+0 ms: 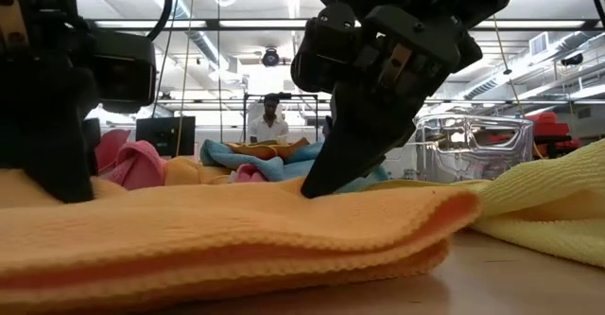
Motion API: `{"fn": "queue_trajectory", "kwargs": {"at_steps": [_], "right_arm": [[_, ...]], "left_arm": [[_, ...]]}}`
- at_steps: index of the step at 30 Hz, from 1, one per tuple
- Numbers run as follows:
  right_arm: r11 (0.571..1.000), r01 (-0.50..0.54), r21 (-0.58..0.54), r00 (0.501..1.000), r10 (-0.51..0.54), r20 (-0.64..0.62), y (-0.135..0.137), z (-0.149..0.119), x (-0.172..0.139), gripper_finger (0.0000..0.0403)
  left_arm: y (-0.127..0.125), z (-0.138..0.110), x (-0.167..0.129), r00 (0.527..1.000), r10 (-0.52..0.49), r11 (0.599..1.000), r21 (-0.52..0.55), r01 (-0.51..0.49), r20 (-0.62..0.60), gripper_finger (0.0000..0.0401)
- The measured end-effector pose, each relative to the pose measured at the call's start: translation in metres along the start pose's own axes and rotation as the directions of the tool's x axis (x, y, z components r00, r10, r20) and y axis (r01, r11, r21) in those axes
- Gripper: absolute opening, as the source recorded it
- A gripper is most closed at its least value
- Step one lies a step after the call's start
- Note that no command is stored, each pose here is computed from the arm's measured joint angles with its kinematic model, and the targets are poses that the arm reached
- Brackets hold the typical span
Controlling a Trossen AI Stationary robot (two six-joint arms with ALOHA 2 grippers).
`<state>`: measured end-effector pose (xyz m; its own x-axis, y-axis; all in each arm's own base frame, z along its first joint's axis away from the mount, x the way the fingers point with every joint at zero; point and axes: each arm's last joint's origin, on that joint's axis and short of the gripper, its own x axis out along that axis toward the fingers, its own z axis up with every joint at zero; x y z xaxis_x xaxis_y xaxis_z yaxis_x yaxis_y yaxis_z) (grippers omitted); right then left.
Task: Fold microfiber towels
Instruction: Fold the bottom orange towel
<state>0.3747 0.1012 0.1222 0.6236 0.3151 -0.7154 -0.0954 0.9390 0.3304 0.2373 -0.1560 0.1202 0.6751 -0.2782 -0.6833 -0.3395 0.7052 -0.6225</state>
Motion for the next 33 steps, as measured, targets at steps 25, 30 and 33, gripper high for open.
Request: {"fn": "queue_trajectory", "kwargs": {"at_steps": [25, 30, 33], "right_arm": [[0.838, 0.361, -0.409, 0.922, -0.256, 0.289, 0.006, 0.054, -0.117, 0.0007], [0.709, 0.461, -0.533, 0.885, -0.326, 0.332, 0.006, 0.056, -0.124, 0.0007], [0.647, 0.455, -0.612, 0.89, -0.321, 0.322, 0.014, 0.053, -0.119, 0.0008]], "left_arm": [[-0.003, 0.09, -0.125, 0.932, -0.068, 0.884, 0.454, -0.11, 0.357, 0.0021], [-0.029, 0.108, -0.142, 0.927, -0.022, 0.681, 0.685, -0.26, 0.374, 0.0009], [-0.038, 0.106, -0.132, 0.947, 0.046, 0.563, 0.775, -0.288, 0.318, 0.0011]]}}
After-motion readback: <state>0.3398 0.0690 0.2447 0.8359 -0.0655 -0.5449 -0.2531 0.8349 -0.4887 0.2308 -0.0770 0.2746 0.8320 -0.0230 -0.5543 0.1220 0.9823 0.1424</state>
